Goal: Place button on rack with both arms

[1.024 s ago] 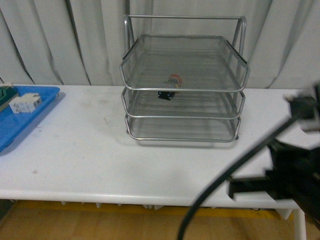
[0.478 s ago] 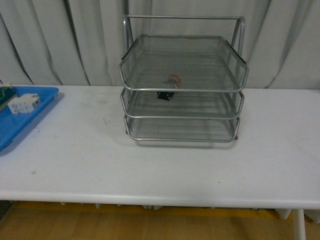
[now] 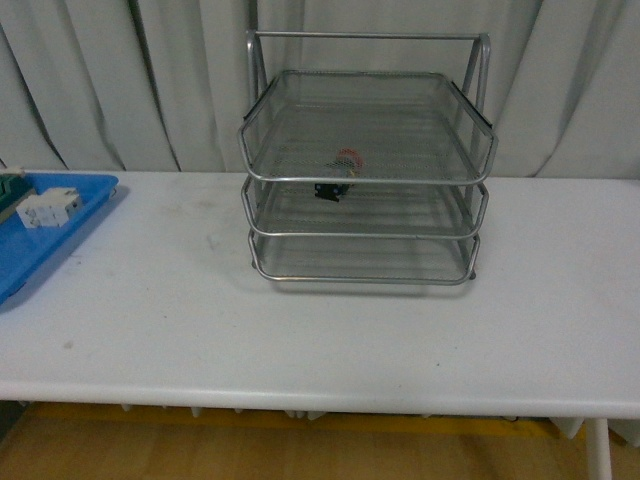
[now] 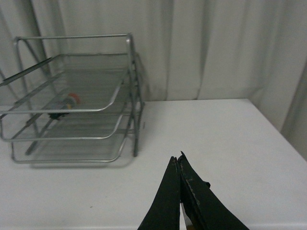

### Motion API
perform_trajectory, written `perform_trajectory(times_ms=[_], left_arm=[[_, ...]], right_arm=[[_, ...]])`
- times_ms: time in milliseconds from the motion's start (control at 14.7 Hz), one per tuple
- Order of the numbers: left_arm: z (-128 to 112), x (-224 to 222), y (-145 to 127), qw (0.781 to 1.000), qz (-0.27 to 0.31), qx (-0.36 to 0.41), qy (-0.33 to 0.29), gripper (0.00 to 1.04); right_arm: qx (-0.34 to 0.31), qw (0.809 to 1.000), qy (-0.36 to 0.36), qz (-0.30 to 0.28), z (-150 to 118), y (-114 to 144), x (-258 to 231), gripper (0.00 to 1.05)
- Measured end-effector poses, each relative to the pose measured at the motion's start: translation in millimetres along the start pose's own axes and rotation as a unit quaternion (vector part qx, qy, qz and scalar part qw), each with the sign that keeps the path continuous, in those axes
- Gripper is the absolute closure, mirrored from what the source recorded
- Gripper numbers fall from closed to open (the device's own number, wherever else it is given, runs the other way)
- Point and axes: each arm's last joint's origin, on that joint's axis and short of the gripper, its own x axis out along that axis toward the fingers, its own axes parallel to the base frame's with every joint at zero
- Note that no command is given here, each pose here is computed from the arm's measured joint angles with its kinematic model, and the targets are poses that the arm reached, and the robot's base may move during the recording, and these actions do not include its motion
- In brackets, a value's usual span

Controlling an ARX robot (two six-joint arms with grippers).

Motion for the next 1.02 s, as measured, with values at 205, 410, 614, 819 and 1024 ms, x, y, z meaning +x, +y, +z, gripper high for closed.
perform_trajectory(times_ms=[205,410,614,819,1024], left_arm=[[0.0,0.0,0.0,1.000,0.000,0.000,0.000,0.07],[0.0,0.0,0.0,1.000,0.000,0.000,0.000,0.07],[0.0,0.0,0.0,1.000,0.000,0.000,0.000,0.07],[0.0,0.0,0.0,1.000,0.000,0.000,0.000,0.07],[0.0,0.0,0.0,1.000,0.000,0.000,0.000,0.07]], right_arm=[[0.000,1.000,-0.002,-0.008,2.7,-3.7,-7.8,1.03],[0.000,1.000,-0.010,-0.008,5.8,-3.7,-15.1,1.03],[0.000,1.000,-0.011,-0.008,6.5,-3.6,-20.9,1.03],[0.000,1.000,-0.010,-0.008,6.5,-3.5,-25.9,1.03],[0.000,1.000,-0.010,-0.008,6.3,-3.5,-29.5,1.03]])
